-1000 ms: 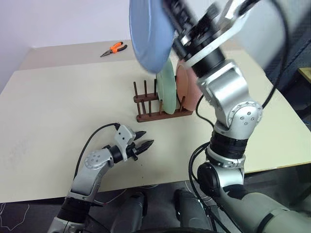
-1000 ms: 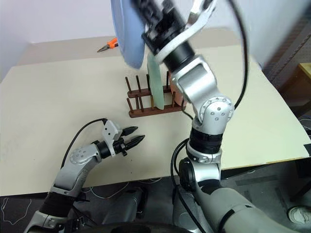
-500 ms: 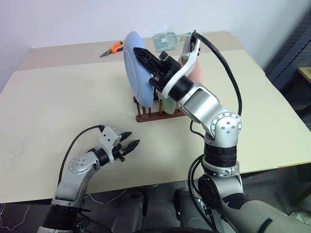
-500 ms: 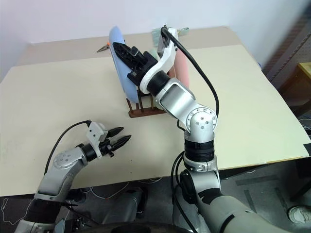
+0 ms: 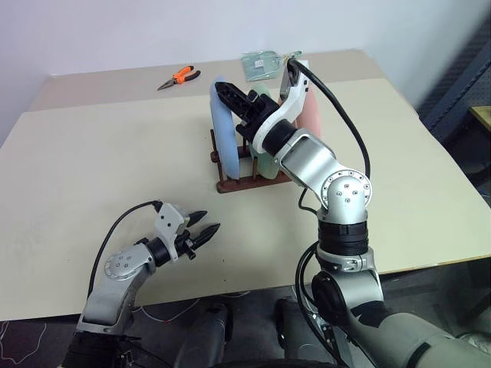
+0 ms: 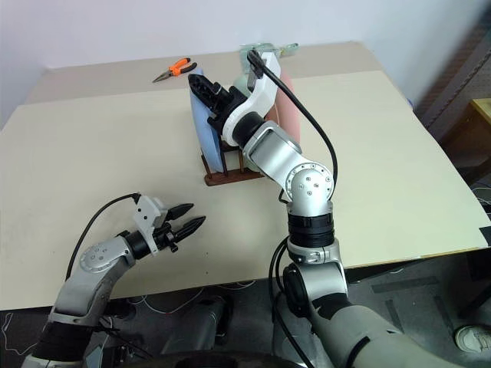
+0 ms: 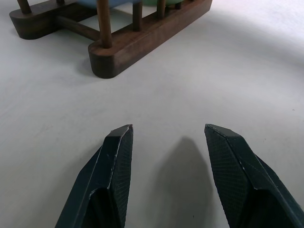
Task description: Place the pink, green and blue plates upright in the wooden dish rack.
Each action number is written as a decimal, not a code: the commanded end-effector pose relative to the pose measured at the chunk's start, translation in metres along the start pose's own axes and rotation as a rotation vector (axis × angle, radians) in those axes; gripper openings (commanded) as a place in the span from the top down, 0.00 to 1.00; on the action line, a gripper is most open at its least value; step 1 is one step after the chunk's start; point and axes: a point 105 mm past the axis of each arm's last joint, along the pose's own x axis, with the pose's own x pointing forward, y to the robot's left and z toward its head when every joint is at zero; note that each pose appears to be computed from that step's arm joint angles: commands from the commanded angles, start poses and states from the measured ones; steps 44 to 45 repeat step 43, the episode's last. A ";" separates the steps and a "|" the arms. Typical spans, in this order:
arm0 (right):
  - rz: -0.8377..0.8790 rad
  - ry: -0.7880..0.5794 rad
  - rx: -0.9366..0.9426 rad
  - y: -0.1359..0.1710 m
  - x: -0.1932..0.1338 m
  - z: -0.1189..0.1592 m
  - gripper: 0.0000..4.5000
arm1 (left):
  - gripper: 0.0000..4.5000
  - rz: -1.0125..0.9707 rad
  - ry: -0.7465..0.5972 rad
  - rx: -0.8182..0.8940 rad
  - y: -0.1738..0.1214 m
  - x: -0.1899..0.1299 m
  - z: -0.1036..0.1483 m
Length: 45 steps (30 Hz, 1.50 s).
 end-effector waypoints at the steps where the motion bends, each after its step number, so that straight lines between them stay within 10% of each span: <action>1: 0.080 -0.041 -0.072 0.025 0.004 0.012 0.23 | 0.46 0.005 -0.041 0.031 0.002 -0.001 0.013; 9: 0.156 -0.095 -0.225 0.045 0.000 0.032 0.14 | 0.46 0.004 -0.039 0.027 0.001 0.001 0.012; 13: 0.235 -0.275 -0.413 0.060 -0.028 0.097 0.14 | 0.46 0.028 -0.044 0.034 0.004 0.002 0.013; 20: -0.219 -0.374 -0.890 -0.031 -0.125 0.193 0.14 | 0.46 0.228 -0.054 0.096 0.040 -0.012 0.015; 28: -0.434 0.301 -1.143 -0.163 -0.190 0.088 0.14 | 0.46 0.365 -0.025 0.163 0.071 -0.026 0.009; 45: -0.403 0.246 -1.079 -0.185 -0.190 0.065 0.14 | 0.46 0.385 -0.020 0.144 0.063 -0.034 0.006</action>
